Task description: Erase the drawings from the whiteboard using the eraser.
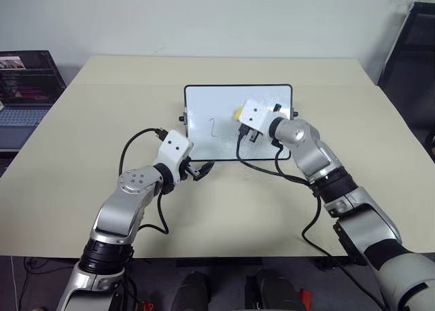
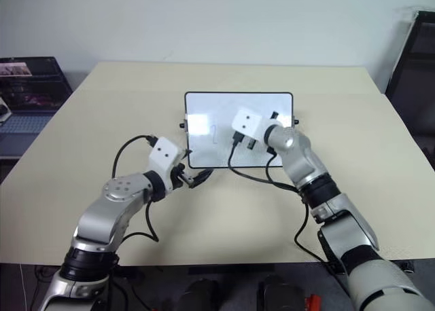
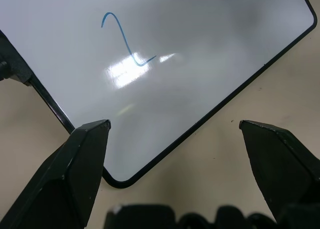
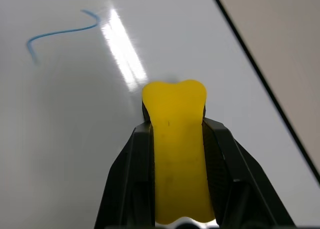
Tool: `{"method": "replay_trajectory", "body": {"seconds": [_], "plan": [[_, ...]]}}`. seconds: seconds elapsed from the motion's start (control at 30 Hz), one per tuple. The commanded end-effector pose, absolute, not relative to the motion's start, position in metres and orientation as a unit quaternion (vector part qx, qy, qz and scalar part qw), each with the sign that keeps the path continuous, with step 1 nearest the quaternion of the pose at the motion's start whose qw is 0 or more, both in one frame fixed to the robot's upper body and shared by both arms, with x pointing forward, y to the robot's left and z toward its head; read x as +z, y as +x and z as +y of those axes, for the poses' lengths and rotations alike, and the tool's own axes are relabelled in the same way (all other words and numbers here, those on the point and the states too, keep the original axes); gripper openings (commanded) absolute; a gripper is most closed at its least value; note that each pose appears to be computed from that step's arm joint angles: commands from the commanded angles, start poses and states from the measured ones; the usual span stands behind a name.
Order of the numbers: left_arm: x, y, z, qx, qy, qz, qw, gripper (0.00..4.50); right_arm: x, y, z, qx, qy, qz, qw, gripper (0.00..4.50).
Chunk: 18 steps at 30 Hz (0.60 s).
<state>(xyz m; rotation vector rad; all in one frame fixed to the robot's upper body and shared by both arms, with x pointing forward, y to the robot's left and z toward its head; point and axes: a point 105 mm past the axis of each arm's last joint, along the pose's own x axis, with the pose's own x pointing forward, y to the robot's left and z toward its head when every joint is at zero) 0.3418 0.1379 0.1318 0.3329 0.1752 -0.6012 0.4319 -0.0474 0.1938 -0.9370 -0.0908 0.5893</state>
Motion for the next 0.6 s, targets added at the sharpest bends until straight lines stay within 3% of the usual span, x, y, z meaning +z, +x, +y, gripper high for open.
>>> {"method": "replay_trajectory", "body": {"seconds": [0.03,0.33,0.43,0.6], "plan": [[0.145,0.341,0.134,-0.297,0.167,0.06,0.938,4.5,0.2,0.433,-0.046,0.281,-0.436,-0.052,0.853,0.98],[0.147,0.341,0.132,-0.3,0.168,0.059,0.937,4.5,0.156,0.408,-0.046,0.377,-0.455,0.031,0.806,0.98],[0.148,0.341,0.13,-0.304,0.167,0.059,0.936,4.5,0.159,0.405,-0.043,0.373,-0.453,0.018,0.81,0.98],[0.147,0.341,0.133,-0.3,0.167,0.063,0.937,4.5,0.188,0.407,-0.044,0.339,-0.385,-0.03,0.858,0.98]]}}
